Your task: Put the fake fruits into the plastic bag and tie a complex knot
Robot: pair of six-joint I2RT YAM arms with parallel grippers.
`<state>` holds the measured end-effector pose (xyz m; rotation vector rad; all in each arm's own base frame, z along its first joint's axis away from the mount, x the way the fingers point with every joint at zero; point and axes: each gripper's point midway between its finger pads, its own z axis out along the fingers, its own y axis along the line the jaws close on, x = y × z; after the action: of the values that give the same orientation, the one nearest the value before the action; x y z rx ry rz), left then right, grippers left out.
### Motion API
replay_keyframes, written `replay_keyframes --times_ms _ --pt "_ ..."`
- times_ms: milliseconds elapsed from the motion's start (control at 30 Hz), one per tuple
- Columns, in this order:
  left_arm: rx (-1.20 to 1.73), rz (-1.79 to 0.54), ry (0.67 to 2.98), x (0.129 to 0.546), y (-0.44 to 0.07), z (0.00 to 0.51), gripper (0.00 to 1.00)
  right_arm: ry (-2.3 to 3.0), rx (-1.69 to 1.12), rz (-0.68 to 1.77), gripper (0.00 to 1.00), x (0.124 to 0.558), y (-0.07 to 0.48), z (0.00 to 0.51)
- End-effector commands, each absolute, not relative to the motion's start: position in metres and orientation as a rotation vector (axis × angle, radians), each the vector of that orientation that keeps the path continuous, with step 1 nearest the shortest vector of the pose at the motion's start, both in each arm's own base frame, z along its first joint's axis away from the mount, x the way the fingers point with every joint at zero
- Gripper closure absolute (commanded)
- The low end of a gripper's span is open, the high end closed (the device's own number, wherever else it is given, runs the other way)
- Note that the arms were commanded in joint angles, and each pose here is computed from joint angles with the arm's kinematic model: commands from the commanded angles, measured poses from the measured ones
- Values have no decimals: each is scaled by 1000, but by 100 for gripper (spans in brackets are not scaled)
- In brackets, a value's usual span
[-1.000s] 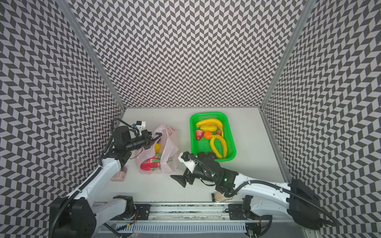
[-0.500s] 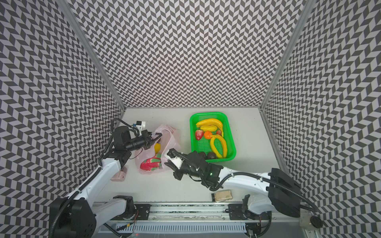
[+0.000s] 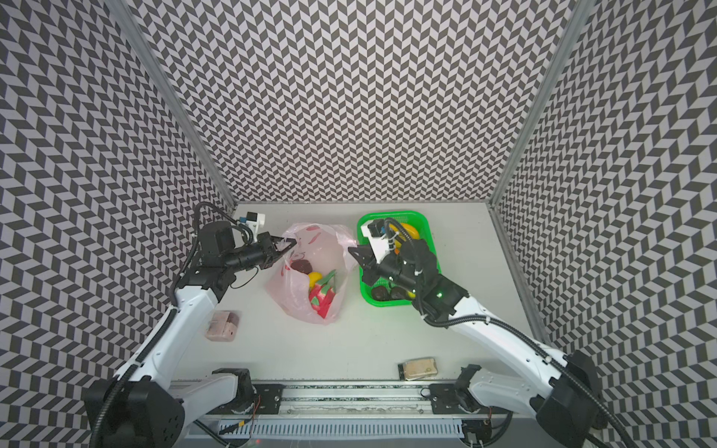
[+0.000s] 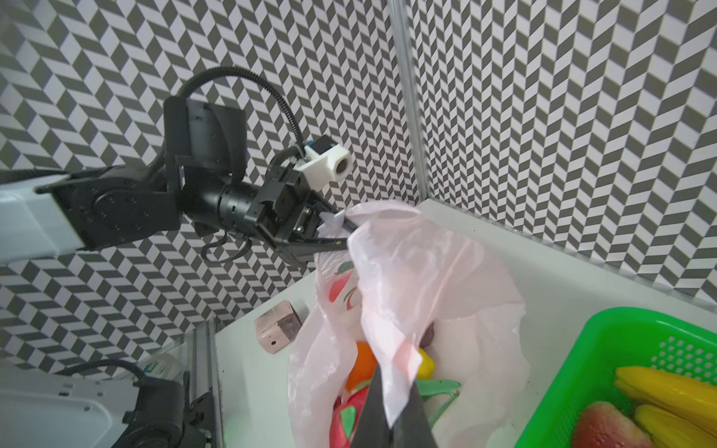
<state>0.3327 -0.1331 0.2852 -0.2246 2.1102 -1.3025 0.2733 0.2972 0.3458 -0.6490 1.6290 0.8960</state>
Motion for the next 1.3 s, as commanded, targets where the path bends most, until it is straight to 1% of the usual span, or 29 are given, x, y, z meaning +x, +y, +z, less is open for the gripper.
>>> replay_keyframes --times_ms 0,133,233,367,433,500,533,567,600,633,733,800,833,933,1067,1167,1267 --pt "-206 -1238 2146 331 -125 285 100 1626 -641 939 100 283 288 366" --pt "-205 -1233 2147 330 -124 285 100 1679 -535 943 100 317 273 360" --pt "-220 -1243 2158 329 -124 277 100 1753 -489 966 100 342 268 341" --pt "-225 -1273 2165 325 -126 268 100 1840 -518 939 100 354 268 320" --pt "-207 -1281 2158 323 -127 270 96 1844 -518 918 94 353 263 320" --pt "-175 -1282 2144 321 -129 275 91 1833 -501 891 86 350 256 323" --pt "-156 -1284 2136 321 -130 278 87 1831 -488 879 80 349 251 324" --pt "-138 -1286 2128 320 -130 282 82 1830 -482 870 73 346 248 325" --pt "-123 -1279 2122 319 -130 285 77 1831 -484 861 60 343 244 326" --pt "-105 -1269 2115 319 -130 289 73 1835 -480 847 50 340 240 326" --pt "-37 -1200 2086 316 -128 301 65 1820 -452 825 20 330 227 333" --pt "-7 -1122 2068 315 -122 310 62 1831 -417 800 8 325 219 334" --pt "14 -1076 2055 314 -120 315 60 1848 -398 785 4 323 214 331" --pt "107 -939 1997 304 -116 334 55 1884 -352 780 1 314 205 320" --pt "215 -783 1954 284 -125 347 49 1910 -297 845 1 297 201 299" --pt "263 -764 2002 264 -150 337 48 1947 -228 935 3 286 202 274" --pt "256 -784 2100 244 -179 307 48 1983 -192 1009 7 277 212 249"
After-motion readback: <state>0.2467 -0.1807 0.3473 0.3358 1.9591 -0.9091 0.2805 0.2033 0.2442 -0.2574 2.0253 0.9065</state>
